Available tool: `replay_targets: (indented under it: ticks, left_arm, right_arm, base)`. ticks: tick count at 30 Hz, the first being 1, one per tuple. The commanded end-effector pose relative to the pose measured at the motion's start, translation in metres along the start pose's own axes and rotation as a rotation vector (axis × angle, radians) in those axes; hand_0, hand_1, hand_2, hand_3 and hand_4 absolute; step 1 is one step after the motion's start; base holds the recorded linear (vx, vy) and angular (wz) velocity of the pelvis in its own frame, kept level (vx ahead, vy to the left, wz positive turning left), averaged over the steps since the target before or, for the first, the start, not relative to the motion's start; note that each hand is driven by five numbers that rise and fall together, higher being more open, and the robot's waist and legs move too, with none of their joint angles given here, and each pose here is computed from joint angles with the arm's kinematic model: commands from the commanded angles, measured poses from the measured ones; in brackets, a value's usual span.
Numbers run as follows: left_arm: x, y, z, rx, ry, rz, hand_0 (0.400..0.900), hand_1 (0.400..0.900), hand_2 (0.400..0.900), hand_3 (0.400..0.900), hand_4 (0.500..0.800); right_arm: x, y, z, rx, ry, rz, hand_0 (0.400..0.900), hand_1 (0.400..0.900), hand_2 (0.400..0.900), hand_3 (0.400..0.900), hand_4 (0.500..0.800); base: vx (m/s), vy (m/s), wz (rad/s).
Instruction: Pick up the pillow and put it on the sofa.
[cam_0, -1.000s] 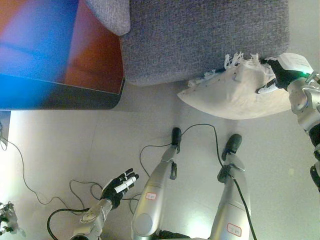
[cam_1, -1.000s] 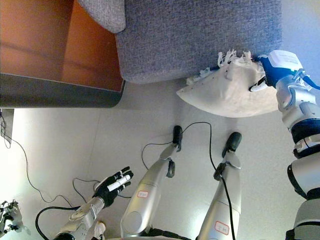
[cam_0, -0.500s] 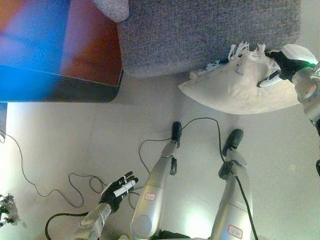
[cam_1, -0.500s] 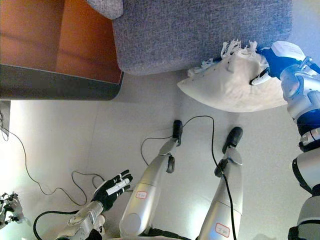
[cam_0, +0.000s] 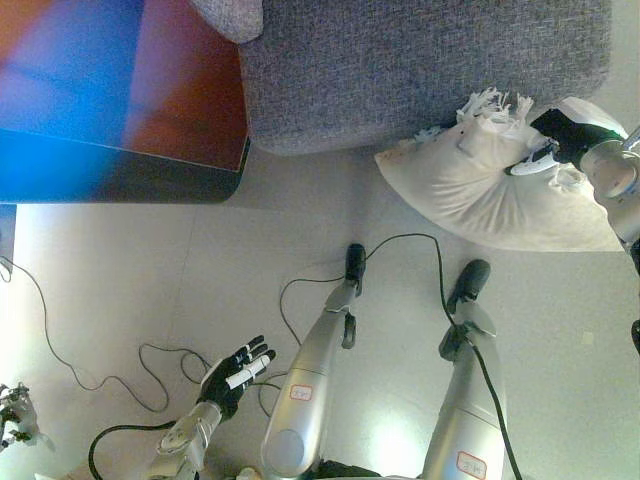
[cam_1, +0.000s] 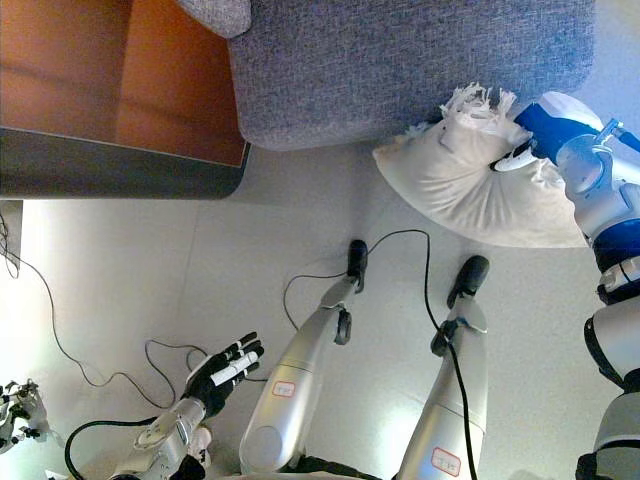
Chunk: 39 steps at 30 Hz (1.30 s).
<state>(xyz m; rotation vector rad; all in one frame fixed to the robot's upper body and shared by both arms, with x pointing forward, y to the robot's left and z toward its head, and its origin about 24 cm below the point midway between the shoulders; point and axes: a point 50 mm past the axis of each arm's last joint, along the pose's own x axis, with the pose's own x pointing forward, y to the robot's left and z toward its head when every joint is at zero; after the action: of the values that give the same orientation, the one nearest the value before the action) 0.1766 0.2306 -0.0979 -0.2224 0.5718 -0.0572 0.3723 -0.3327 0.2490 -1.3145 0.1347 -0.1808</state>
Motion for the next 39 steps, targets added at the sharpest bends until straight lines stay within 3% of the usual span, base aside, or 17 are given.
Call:
replay_targets:
  ticks: [1,20,29,39]
  left_arm:
    - [-0.044,0.042,-0.027,0.020,0.091,0.135,0.900,0.900,0.900,0.900,0.800]
    - [-0.047,0.066,-0.026,0.077,0.184,0.233,0.900,0.900,0.900,0.900,0.800]
    - [-0.061,0.075,-0.047,0.093,0.304,0.294,0.900,0.900,0.900,0.900,0.800]
    - [-0.082,0.080,-0.077,0.114,0.453,0.361,0.900,0.900,0.900,0.900,0.800]
  right_arm:
    - [-0.016,-0.064,0.003,0.064,-0.116,-0.200,0.400,0.400,0.400,0.400,0.500]
    - [-0.024,-0.016,0.023,0.132,-0.342,0.070,0.400,0.400,0.400,0.400,0.500]
    - [-0.031,-0.004,0.027,0.226,-0.414,0.217,0.400,0.400,0.400,0.400,0.500]
    - [-0.020,-0.026,0.051,0.256,-0.416,0.280,0.400,0.400,0.400,0.400,0.500]
  base:
    - [-0.008,-0.005,-0.07]
    - [0.028,-0.028,0.00]
    - [0.132,0.006,0.06]
    - [0.120,0.017,0.09]
